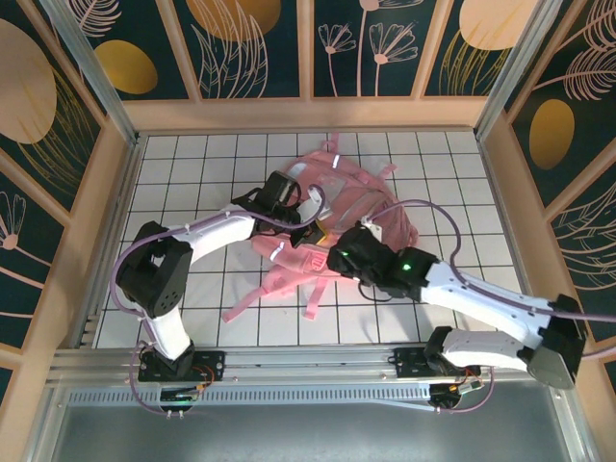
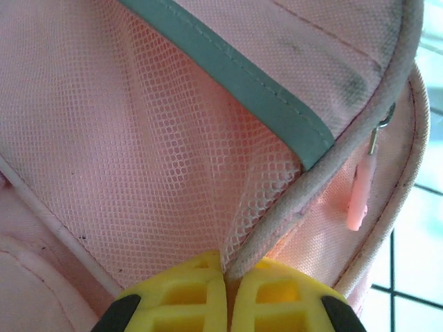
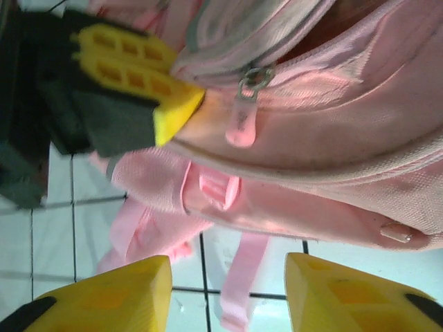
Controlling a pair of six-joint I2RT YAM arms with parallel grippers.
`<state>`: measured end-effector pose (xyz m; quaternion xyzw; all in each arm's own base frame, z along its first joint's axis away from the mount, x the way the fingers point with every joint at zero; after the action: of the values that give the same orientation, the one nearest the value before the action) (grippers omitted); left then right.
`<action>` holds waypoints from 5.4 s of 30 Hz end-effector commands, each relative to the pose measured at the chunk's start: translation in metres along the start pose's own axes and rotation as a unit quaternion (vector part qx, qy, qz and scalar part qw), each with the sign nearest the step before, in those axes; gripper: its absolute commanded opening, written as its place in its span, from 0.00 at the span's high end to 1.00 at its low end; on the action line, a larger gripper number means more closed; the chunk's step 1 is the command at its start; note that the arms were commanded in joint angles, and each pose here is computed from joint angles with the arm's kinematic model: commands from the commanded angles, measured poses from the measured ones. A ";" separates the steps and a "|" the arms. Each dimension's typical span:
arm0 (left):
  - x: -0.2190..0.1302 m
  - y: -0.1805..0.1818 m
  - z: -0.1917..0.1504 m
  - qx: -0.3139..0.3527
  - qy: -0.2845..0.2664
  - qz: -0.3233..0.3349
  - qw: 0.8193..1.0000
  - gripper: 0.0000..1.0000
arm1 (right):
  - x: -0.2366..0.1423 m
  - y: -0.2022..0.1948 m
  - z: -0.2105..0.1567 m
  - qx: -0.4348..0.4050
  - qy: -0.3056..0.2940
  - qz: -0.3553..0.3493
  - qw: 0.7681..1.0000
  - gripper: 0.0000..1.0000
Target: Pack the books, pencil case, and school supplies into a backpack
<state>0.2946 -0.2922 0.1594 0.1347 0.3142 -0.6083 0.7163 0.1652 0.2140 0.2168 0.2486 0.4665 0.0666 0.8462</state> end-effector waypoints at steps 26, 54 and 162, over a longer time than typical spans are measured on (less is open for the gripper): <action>-0.017 -0.028 0.012 -0.068 -0.079 -0.086 0.991 1.00 | 0.046 0.004 0.023 0.016 -0.126 -0.222 0.967 0.61; -0.030 -0.002 -0.033 0.246 0.101 0.089 0.960 1.00 | 0.011 -0.065 0.077 -0.169 0.017 -0.095 0.981 1.00; -0.063 -0.085 -0.037 0.291 0.082 0.057 0.952 1.00 | 0.092 -0.047 0.113 -0.282 0.023 0.124 0.951 0.99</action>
<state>0.2210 -0.2547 0.1889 0.3755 0.1900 -0.5763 0.7005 0.2588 0.1944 0.1776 0.0941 0.4591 0.3809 0.7971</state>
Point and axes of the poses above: each hand's point on the last joint's axis, 136 mm out from that joint toward the fingers, its own x axis out along the fingers, its own y axis along the line the jaws close on, z = x × y, the point moved 7 cm from there along -x, back along the fingers, and after that the axes turned 4 degrees about x, right-handed, at the moved point
